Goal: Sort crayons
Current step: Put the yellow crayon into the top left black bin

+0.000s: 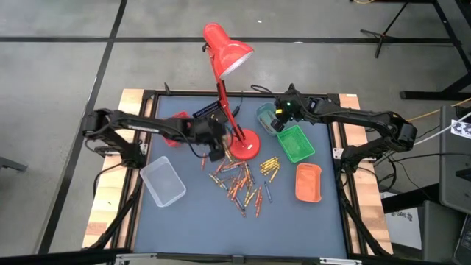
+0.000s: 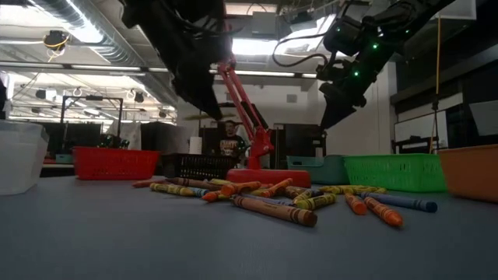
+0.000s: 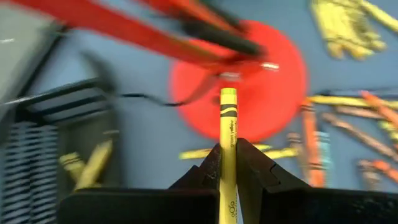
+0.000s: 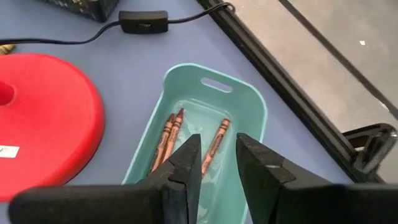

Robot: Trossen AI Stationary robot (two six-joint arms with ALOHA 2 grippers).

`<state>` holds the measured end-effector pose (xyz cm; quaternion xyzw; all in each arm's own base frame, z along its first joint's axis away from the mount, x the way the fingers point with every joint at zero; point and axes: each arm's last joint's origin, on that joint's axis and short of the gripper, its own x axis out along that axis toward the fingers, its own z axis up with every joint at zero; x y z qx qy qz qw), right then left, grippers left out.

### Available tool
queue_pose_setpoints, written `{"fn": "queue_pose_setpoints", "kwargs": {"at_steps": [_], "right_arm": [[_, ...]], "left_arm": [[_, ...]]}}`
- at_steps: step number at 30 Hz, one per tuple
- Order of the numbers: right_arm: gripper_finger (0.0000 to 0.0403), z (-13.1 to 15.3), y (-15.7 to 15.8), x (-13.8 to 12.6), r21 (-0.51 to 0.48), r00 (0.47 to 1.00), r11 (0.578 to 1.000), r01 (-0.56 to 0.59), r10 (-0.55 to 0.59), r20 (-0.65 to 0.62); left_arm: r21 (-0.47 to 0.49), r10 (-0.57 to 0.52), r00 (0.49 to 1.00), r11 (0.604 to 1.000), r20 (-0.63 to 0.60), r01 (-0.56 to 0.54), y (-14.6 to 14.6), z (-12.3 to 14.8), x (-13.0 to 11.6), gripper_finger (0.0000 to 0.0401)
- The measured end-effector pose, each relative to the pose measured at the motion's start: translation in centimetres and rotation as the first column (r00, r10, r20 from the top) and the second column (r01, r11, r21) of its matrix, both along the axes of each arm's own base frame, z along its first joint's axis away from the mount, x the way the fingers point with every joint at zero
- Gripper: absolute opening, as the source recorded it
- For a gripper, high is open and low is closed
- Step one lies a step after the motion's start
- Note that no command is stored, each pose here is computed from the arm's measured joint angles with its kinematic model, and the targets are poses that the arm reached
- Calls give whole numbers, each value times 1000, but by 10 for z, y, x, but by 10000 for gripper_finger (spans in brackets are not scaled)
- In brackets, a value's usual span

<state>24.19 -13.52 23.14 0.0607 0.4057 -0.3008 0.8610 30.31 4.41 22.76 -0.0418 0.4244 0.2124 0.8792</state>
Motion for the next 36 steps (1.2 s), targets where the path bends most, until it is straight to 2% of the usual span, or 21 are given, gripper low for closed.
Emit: {"fn": "queue_pose_setpoints", "kwargs": {"at_steps": [5, 18, 26, 36], "right_arm": [[99, -2, 0, 1, 11, 1000, 1000, -8, 8, -1], [99, -8, -2, 5, 23, 1000, 1000, -12, 13, -12], [99, -10, -2, 6, 44, 1000, 999, -28, 28, -12], [99, -11, -1, 6, 64, 999, 997, -46, 46, -3]], "left_arm": [[42, 126, 992, 991, -26, -125, 27, 9, -16, 12], [69, 308, 950, 950, -51, -305, 91, 6, -38, 12], [71, 357, 934, 932, -31, -354, 105, 7, -43, 12], [72, 359, 933, 931, -19, -357, 106, 8, -43, 23]]}}
